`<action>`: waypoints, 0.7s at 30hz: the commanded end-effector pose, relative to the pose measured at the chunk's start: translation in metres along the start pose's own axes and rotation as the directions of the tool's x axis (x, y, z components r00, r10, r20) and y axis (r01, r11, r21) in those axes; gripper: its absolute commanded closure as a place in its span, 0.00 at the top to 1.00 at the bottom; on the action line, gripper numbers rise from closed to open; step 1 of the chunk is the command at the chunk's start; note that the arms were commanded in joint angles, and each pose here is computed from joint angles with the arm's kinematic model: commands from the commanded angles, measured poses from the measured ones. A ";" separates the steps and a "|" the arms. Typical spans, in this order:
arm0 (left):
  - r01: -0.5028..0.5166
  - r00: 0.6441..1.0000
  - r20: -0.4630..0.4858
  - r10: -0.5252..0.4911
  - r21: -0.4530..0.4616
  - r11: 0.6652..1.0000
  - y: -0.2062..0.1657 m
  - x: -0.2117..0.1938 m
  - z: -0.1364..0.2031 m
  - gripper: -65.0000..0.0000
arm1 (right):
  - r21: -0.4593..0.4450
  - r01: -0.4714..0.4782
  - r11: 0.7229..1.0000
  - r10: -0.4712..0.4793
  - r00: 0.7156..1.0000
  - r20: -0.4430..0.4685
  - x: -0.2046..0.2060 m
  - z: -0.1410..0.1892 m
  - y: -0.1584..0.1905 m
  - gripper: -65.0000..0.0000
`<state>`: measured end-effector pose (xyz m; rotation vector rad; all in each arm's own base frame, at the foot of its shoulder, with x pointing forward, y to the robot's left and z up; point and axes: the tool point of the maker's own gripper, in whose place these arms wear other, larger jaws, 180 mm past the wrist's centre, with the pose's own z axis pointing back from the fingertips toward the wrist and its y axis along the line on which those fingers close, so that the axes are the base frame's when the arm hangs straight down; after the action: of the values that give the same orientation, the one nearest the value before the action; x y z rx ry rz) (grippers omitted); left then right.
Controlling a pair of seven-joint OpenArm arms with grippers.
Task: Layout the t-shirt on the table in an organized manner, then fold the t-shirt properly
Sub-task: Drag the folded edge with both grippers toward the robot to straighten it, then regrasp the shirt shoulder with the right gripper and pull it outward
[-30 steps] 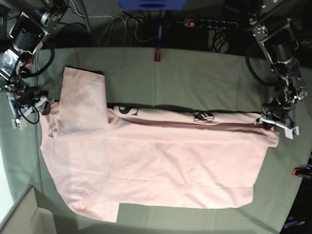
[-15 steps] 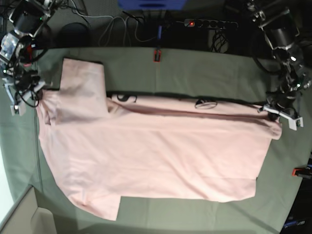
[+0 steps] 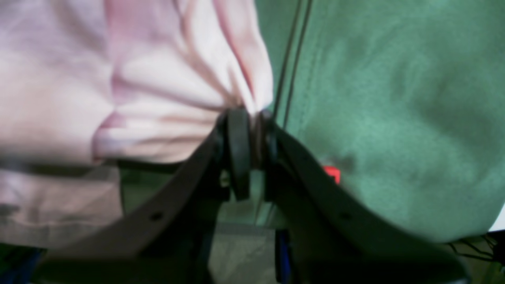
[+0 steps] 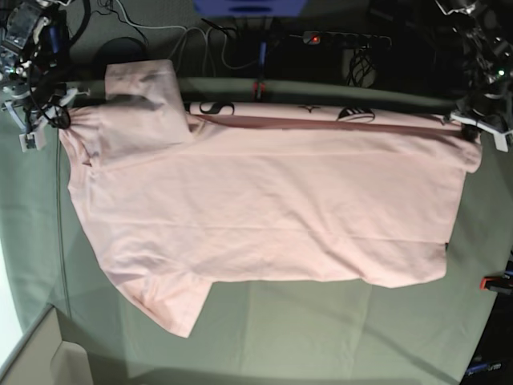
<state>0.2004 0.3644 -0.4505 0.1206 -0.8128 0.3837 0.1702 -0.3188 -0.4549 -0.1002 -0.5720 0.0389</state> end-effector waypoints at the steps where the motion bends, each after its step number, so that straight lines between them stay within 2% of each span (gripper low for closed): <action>1: 0.013 0.998 0.065 -0.016 0.045 0.999 0.016 0.022 0.004 0.00 | -0.052 -0.015 0.999 0.016 1.000 0.021 0.009 0.006 -0.018 0.00; 9: -0.068 0.995 0.078 0.067 0.008 0.998 0.010 0.019 0.001 0.00 | -0.042 -0.008 0.999 0.009 1.000 0.020 0.009 0.003 -0.011 0.00; 11: -0.060 0.995 0.075 0.060 -0.003 0.998 0.005 0.020 -0.001 0.00 | -0.041 -0.009 0.999 0.010 1.000 0.020 0.009 0.003 -0.011 0.04; 15: -0.027 0.998 0.059 0.029 -0.037 0.999 -0.009 0.017 -0.005 0.03 | -0.042 -0.011 0.999 0.012 1.000 0.015 0.007 0.004 -0.012 0.25; 18: -0.031 0.998 0.053 0.033 -0.036 0.999 -0.009 0.014 -0.004 0.14 | -0.066 0.008 0.998 -0.007 1.000 0.024 0.007 0.009 -0.021 0.44; 21: -0.031 0.998 0.050 0.033 -0.036 0.999 -0.009 0.012 -0.004 0.24 | -0.128 0.082 0.988 -0.077 0.996 0.044 0.000 0.020 -0.040 0.56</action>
<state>0.2065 0.3516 -0.4563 0.0670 -0.8254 0.4035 0.1551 -0.3465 -0.4446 -0.1684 -0.5895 -0.0770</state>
